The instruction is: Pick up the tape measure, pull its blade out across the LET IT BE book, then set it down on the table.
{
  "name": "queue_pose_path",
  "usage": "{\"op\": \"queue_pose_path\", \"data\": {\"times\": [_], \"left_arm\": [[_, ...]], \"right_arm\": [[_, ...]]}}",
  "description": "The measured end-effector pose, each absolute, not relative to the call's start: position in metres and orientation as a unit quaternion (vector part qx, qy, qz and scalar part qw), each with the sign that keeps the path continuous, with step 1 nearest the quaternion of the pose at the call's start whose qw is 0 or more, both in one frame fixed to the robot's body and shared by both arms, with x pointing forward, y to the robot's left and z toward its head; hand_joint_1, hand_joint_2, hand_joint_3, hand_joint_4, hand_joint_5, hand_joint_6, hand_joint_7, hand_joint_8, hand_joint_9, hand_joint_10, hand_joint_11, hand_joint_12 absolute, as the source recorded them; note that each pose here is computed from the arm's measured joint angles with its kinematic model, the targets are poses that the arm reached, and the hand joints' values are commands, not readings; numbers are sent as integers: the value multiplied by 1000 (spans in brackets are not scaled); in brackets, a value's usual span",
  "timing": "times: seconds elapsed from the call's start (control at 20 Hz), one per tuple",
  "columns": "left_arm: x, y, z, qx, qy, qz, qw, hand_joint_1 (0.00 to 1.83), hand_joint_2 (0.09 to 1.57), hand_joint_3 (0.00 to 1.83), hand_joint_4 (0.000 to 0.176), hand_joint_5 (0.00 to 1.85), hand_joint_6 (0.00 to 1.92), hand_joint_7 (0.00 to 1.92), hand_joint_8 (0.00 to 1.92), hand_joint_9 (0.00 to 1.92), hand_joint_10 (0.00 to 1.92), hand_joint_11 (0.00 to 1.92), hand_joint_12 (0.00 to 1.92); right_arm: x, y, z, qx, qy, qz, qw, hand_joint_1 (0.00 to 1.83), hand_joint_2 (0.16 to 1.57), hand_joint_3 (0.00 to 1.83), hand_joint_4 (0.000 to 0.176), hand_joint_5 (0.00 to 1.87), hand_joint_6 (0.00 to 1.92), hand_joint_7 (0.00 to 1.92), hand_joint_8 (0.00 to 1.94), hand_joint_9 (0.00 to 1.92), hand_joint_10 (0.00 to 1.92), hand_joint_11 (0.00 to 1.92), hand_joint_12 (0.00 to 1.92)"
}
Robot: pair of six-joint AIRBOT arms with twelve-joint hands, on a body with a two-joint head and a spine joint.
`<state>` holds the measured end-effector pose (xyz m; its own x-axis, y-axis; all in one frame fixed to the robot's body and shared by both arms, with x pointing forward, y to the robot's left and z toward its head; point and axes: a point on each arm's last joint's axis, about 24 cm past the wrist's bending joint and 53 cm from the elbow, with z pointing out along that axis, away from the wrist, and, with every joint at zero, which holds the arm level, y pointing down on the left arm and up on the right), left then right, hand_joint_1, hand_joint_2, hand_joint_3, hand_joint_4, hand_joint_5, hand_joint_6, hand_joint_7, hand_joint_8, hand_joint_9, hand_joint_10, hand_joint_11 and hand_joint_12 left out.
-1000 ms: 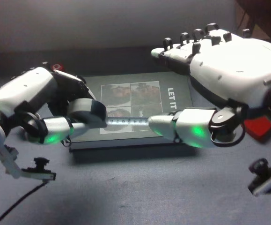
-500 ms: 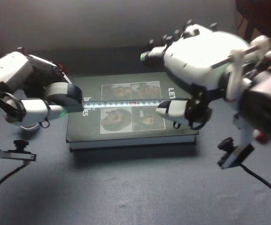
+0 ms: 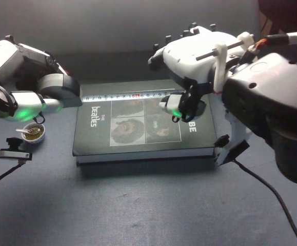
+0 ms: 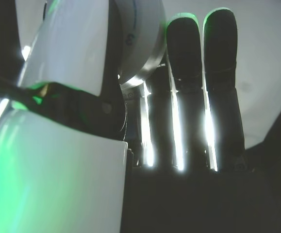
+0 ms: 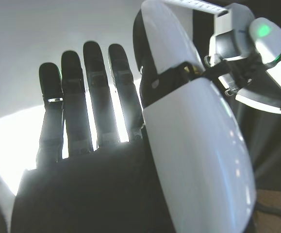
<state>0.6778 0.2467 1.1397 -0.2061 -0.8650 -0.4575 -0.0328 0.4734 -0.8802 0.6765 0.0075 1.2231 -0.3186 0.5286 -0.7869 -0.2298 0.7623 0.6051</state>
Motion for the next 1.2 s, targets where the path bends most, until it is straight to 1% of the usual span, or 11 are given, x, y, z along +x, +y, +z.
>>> {"op": "queue_pose_path", "data": {"times": [0.2, 0.5, 0.75, 1.0, 1.05, 1.15, 1.2], "left_arm": [[679, 243, 1144, -338, 667, -397, 533, 1383, 1087, 0, 0, 1045, 732, 1057, 840, 916, 1254, 755, 1118], [681, 243, 1149, -345, 660, -401, 533, 1383, 1087, 0, 0, 1047, 732, 1057, 839, 914, 1254, 766, 1122], [679, 239, 1148, -343, 662, -404, 530, 1383, 1086, 0, 0, 1053, 727, 1057, 845, 911, 1252, 762, 1119], [680, 235, 1152, -335, 663, -409, 531, 1384, 1086, 0, 0, 1038, 736, 1066, 839, 915, 1249, 762, 1120], [680, 234, 1152, -333, 663, -409, 531, 1383, 1093, 0, 0, 993, 783, 1066, 851, 911, 1260, 750, 1115], [679, 233, 1151, -335, 664, -410, 528, 1383, 1094, 0, 0, 995, 784, 1062, 854, 910, 1263, 747, 1115], [679, 233, 1151, -334, 666, -410, 527, 1382, 1091, 0, 0, 1027, 754, 1053, 862, 906, 1263, 758, 1126]], "right_arm": [[685, 12, 1225, 106, 739, 331, 577, 960, 1192, 6, 0, 492, 13, 523, 10, 440, 17, 0, 1155], [689, 27, 1228, 102, 737, 338, 577, 954, 1196, 5, 0, 495, 11, 541, 11, 456, 19, 0, 1169], [698, 29, 1234, 96, 727, 336, 591, 939, 1206, 6, 0, 508, 12, 566, 16, 467, 18, 3, 1179], [700, 29, 1226, 95, 731, 332, 588, 938, 1208, 4, 0, 514, 10, 577, 14, 477, 18, 5, 1191], [701, 29, 1222, 94, 734, 331, 585, 938, 1209, 4, 0, 511, 8, 577, 13, 477, 17, 4, 1193], [702, 27, 1219, 95, 736, 328, 585, 938, 1210, 4, 0, 510, 8, 573, 10, 474, 16, 17, 1200], [704, 26, 1218, 98, 736, 326, 585, 936, 1210, 4, 0, 510, 7, 567, 7, 476, 16, 19, 1203]]}}
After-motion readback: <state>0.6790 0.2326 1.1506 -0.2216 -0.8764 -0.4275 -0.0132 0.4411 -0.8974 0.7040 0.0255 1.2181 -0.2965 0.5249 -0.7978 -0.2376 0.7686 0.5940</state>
